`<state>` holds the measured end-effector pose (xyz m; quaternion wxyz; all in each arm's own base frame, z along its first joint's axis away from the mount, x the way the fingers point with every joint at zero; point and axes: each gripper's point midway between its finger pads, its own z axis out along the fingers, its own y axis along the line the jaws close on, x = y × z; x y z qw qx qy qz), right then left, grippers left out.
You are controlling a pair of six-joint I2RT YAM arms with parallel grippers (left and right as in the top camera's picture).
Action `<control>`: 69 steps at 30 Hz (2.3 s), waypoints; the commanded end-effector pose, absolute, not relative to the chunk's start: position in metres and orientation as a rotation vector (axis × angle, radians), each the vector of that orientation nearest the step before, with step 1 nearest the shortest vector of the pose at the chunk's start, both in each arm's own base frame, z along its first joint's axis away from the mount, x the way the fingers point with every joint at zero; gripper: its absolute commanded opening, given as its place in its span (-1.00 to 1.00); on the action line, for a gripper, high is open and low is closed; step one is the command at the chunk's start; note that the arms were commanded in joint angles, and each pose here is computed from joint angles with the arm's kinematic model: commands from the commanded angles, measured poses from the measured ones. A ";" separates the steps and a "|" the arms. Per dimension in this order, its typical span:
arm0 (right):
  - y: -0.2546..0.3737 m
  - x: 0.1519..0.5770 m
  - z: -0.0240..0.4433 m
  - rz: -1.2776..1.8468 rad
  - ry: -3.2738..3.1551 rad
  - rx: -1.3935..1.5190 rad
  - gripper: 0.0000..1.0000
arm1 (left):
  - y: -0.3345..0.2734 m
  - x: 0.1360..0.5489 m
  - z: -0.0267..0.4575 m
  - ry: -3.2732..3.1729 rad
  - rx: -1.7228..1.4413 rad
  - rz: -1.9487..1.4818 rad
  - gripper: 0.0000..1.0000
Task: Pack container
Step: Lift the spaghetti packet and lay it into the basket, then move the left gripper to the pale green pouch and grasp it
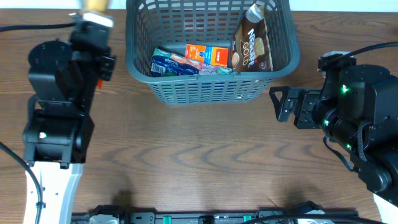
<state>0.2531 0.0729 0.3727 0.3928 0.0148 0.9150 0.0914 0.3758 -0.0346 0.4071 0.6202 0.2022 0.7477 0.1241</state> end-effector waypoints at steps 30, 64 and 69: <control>0.071 0.253 0.376 0.240 2.314 0.058 0.99 | -0.229 0.380 0.391 1.248 1.255 0.320 0.97; 0.071 0.253 0.376 0.240 2.314 0.058 0.98 | 0.124 0.368 0.320 2.108 -0.328 0.322 1.00; 0.071 0.253 0.376 0.240 2.314 0.058 0.99 | 0.137 0.388 0.256 2.289 -0.357 0.270 0.97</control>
